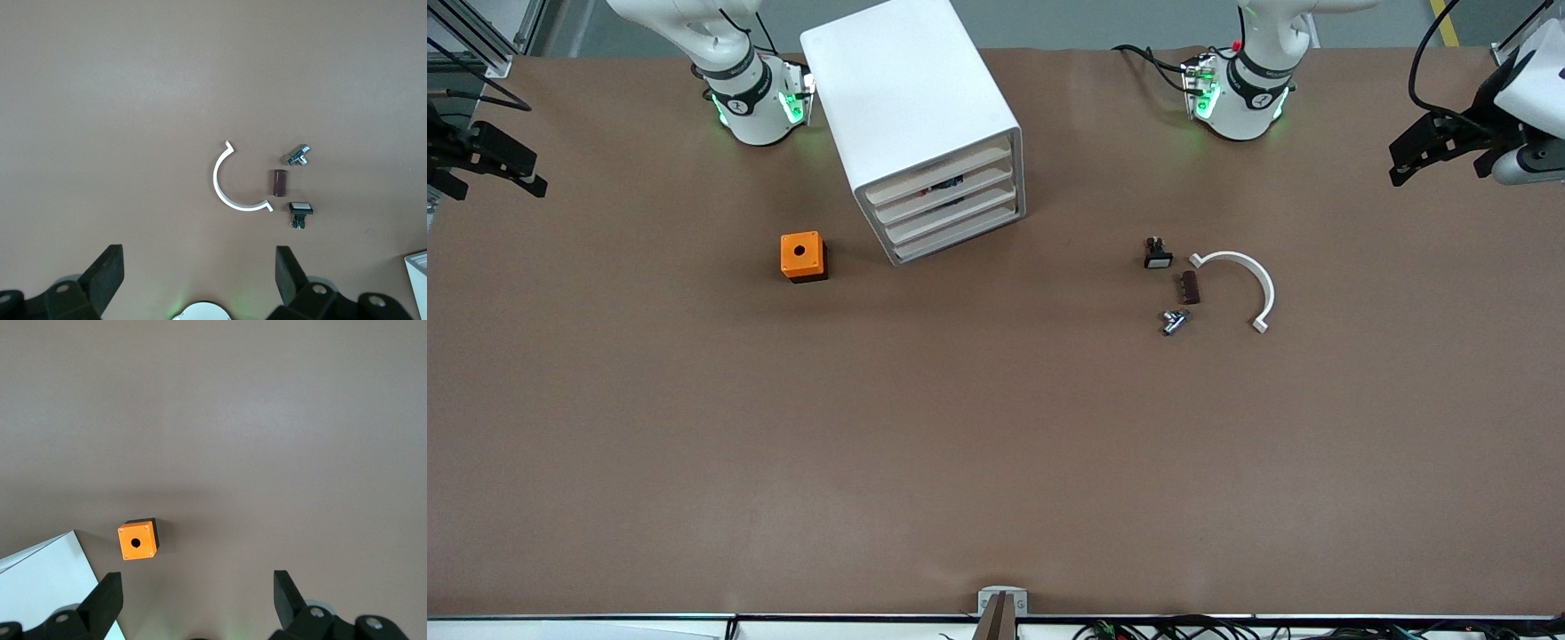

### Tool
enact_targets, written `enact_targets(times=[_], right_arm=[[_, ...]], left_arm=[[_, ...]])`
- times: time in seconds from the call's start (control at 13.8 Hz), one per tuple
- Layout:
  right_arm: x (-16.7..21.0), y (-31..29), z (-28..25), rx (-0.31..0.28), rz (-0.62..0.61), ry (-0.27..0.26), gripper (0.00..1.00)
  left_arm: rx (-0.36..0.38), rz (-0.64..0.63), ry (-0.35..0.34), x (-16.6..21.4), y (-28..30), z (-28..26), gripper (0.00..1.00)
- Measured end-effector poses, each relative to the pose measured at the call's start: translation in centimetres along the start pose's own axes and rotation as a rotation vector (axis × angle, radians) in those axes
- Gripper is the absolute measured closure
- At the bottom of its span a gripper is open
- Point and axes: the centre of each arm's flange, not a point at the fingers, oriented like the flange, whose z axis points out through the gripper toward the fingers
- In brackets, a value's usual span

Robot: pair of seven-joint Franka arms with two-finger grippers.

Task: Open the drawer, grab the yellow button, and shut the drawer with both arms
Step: 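Reach the left gripper to the white cabinet's drawer handle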

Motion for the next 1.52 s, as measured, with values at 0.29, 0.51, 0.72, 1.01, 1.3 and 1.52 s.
enact_targets(times=[0.29, 0.51, 0.72, 1.01, 1.3, 1.52], right_arm=[[0.1, 0.0, -0.1, -0.001, 0.000, 0.007, 0.00], [0.1, -0.1, -0.1, -0.001, -0.004, 0.007, 0.00], [0.1, -0.3, 0.0, -0.001, -0.006, 0.006, 0.00], [0.1, -0.3, 0.0, -0.001, -0.006, 0.006, 0.00], [0.1, -0.2, -0.1, -0.001, -0.005, 0.009, 0.00], [0.1, 0.1, -0.2, 0.000, 0.001, 0.010, 0.00]], left_arm=[[0.000, 0.019, 0.002, 0.0, 0.0, -0.1, 0.00], [-0.001, 0.021, -0.001, 0.3, 0.0, 0.1, 0.00], [0.003, 0.035, -0.053, 2.2, 0.6, 2.8, 0.00], [0.005, 0.044, -0.105, 6.2, 3.6, 6.6, 0.00], [-0.043, -0.075, -0.192, 9.9, 7.4, 11.4, 0.00], [-0.062, -0.223, -0.258, 10.7, 10.3, 13.9, 0.00]])
